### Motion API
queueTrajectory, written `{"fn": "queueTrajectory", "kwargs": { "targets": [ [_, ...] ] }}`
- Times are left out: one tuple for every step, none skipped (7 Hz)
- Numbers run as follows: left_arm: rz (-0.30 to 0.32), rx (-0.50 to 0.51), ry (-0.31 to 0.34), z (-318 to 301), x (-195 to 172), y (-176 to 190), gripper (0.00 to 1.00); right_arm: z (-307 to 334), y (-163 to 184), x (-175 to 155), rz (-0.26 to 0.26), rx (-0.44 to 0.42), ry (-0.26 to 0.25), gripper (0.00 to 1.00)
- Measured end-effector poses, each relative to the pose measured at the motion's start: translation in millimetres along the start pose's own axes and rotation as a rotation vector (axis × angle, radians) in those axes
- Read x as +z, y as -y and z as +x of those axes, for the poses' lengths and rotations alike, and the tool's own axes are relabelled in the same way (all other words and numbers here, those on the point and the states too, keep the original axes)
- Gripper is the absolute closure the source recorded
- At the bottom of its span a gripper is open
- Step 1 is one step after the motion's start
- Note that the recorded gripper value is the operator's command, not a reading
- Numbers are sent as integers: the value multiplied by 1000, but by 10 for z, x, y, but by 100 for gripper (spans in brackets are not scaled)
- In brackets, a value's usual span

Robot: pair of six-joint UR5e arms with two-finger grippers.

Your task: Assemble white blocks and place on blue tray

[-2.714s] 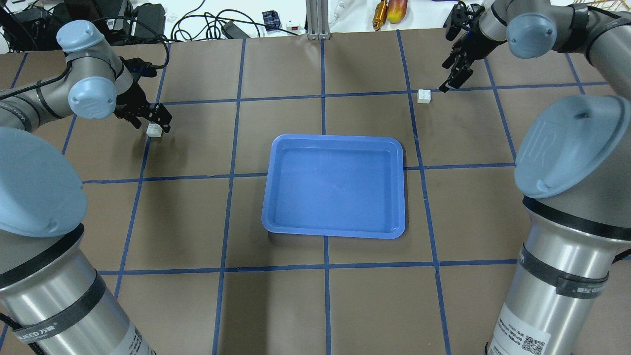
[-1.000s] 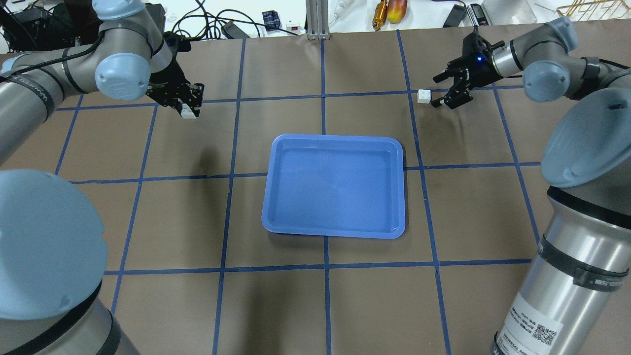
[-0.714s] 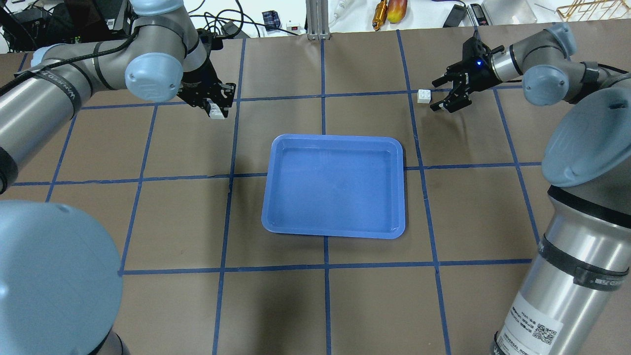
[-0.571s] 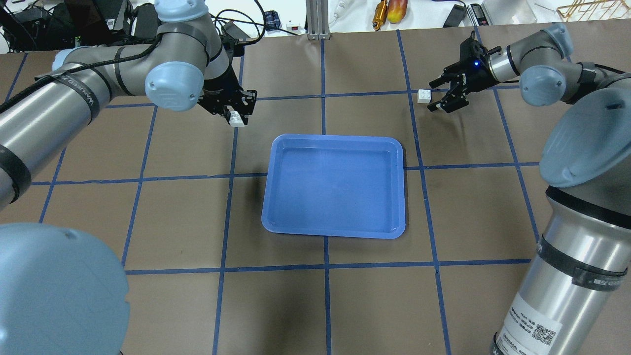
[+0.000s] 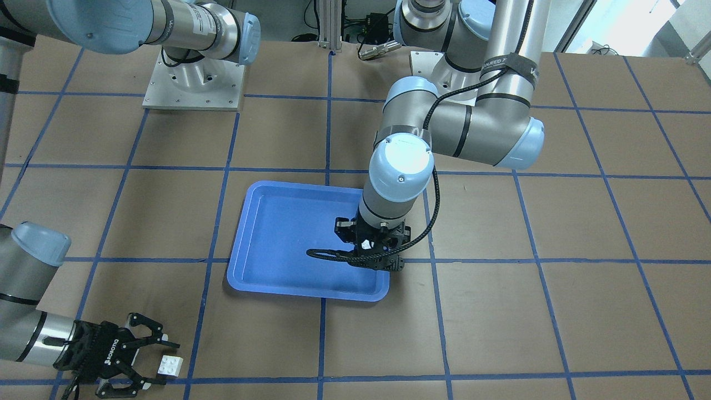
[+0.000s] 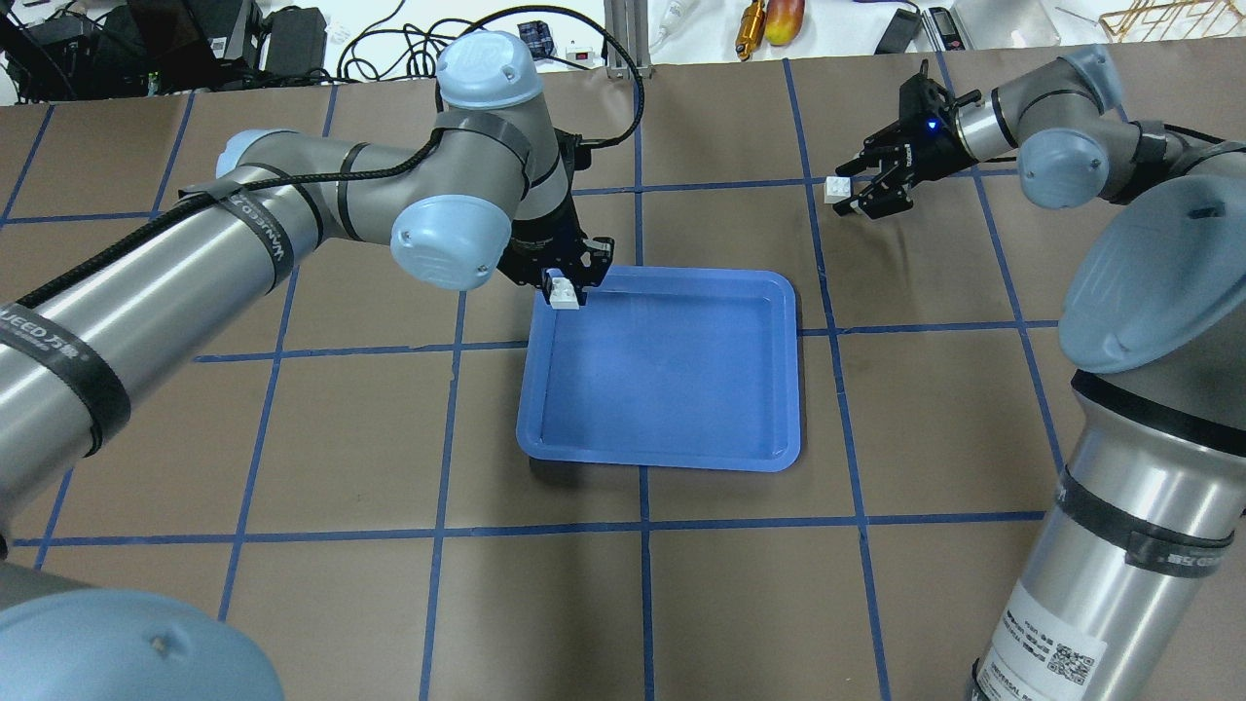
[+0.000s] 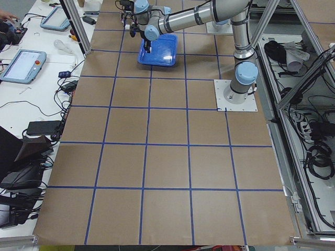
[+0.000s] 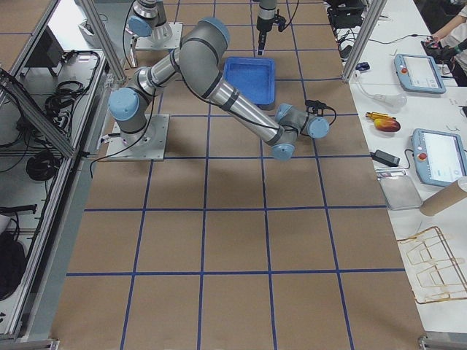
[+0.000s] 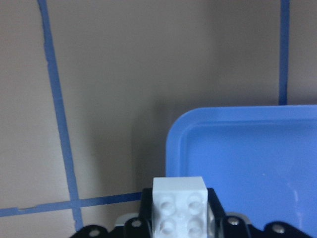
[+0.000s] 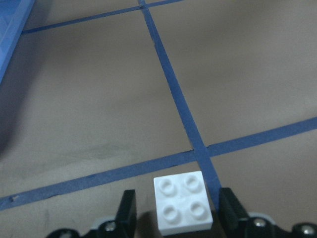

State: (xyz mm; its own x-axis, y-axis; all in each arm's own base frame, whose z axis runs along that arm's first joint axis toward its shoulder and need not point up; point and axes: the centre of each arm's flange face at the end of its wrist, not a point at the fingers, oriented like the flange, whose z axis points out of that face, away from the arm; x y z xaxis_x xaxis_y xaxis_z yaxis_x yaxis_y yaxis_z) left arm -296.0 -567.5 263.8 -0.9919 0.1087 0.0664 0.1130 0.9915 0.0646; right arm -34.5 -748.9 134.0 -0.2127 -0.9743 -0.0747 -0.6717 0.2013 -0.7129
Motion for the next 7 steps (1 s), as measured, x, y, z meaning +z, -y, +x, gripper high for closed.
{"fn": "queueTrajectory", "kwargs": {
  "targets": [
    [-11,3,-2,161,84,-72,100,2,23,-24,-2,-2,-4,100],
    [-11,-8,-18,273,189,-117,100,2,48,-53,-6,-5,-8,100],
    [3,-33,-43,340,304,-147,100,-4,87,-93,-10,-8,-12,100],
    [8,-50,-57,377,417,-194,100,-32,202,-167,-14,-17,-16,100],
    [2,-51,-59,431,513,-256,100,-139,413,-243,-34,-29,-5,100],
    [-3,-48,-58,494,580,-301,100,-348,616,-303,-68,-33,22,100],
    [3,-52,-61,536,636,-305,100,-673,797,-395,-90,-37,39,100]
  ]
}}
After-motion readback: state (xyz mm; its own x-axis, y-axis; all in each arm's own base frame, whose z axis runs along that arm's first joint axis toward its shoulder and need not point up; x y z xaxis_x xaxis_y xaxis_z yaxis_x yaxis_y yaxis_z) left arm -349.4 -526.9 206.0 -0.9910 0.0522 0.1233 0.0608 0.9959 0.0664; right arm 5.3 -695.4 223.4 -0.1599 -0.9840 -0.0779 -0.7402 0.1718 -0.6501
